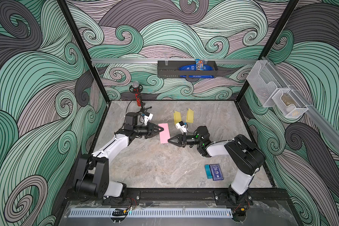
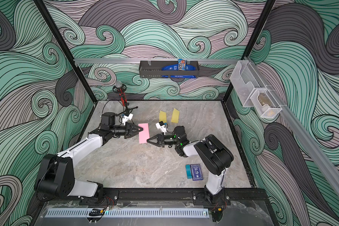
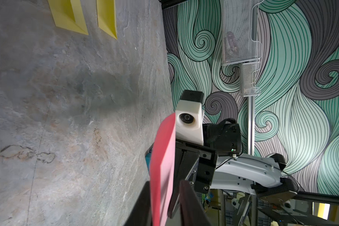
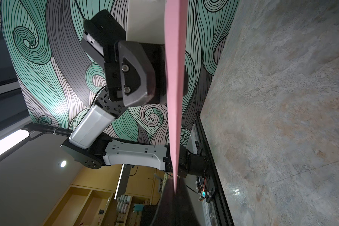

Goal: Fold the square paper along the opposite sides
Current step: Place the paper at the center of the board.

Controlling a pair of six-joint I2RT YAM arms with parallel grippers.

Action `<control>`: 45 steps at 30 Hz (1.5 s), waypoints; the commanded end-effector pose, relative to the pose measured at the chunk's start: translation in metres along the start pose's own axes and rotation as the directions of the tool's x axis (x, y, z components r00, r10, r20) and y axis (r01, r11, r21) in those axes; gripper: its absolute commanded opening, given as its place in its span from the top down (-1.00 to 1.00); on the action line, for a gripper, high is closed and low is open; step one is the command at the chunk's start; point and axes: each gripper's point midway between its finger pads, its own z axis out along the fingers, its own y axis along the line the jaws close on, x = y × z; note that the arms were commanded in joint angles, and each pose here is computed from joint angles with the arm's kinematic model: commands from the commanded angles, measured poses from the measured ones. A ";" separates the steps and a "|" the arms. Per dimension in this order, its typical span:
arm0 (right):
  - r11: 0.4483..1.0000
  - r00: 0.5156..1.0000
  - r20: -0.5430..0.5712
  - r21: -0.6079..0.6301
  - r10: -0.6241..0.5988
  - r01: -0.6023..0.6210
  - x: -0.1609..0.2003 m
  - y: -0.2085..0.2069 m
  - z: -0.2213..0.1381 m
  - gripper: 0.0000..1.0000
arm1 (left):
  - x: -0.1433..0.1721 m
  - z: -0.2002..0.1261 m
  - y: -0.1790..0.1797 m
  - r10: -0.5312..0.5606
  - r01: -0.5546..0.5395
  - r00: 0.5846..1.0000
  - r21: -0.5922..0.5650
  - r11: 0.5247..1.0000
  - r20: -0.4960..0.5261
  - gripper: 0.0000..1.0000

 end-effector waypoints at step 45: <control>0.999 0.998 -0.058 0.016 -0.035 0.036 0.021 0.009 0.007 1.00 | -0.027 -0.032 -0.015 -0.041 0.012 0.983 0.160 0.987 0.176 1.00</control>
